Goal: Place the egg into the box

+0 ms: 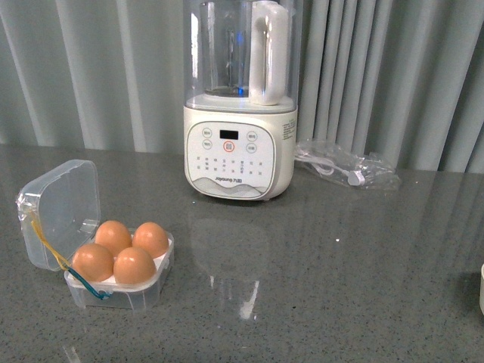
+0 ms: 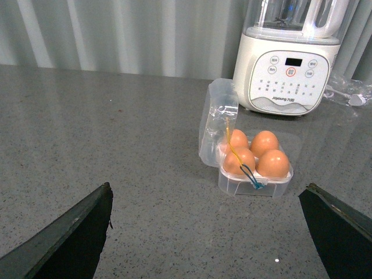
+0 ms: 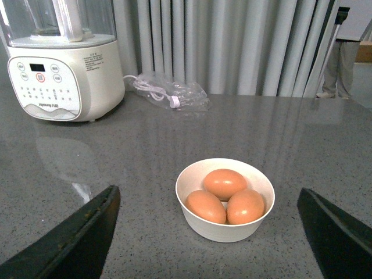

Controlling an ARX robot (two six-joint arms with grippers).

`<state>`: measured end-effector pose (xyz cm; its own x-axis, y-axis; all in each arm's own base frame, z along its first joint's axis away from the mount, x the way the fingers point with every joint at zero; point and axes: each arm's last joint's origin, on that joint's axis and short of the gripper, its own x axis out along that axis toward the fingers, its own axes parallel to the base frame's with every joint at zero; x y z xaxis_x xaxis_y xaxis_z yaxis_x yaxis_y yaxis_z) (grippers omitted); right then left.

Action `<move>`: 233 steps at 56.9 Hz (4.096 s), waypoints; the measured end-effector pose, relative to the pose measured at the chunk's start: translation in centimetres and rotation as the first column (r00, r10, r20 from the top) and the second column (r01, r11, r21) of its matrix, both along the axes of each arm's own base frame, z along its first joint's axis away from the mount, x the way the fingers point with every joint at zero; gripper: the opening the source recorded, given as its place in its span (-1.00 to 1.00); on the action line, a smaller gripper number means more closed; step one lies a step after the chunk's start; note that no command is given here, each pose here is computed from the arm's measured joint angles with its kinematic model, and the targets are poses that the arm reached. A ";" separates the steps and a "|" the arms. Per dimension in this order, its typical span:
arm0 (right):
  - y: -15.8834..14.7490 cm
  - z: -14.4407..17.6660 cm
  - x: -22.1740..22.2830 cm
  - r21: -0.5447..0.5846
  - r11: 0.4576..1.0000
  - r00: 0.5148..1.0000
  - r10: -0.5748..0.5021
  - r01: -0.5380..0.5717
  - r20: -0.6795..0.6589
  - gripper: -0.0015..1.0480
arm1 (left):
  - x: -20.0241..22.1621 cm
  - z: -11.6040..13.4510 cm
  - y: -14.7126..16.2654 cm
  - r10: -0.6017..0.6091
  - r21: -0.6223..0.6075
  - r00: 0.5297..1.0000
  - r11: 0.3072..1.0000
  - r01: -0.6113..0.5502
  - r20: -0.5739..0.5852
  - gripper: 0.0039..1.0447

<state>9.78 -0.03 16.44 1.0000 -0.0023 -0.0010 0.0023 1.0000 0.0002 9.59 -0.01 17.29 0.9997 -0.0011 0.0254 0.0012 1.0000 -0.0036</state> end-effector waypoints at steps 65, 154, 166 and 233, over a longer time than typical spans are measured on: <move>0.0 0.0 0.0 0.000 1.000 1.000 0.000 0.000 0.000 0.86 | 0.2 -1.3 0.1 0.411 -0.017 0.786 0.882 -0.471 -0.462 0.87; 0.0 0.0 0.0 0.000 1.000 1.000 0.000 0.000 0.000 0.86 | 18.8 5.5 3.7 0.443 0.097 0.807 0.892 -0.442 -0.391 0.87; 0.0 0.0 0.0 0.001 1.000 1.000 0.000 0.000 0.000 0.86 | 20.0 3.8 2.9 0.421 0.084 0.796 0.899 -0.430 -0.435 0.87; 0.0 0.0 0.0 0.000 1.000 1.000 0.000 0.000 0.000 0.86 | 16.2 10.3 -6.6 0.130 -0.035 0.934 0.988 -0.151 -0.334 0.87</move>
<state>9.78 -0.03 16.44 1.0000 -0.0023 -0.0010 0.0023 1.0000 0.0006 25.74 -6.61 27.59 0.9418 0.1313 -0.3095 -0.1506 0.9878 -0.0391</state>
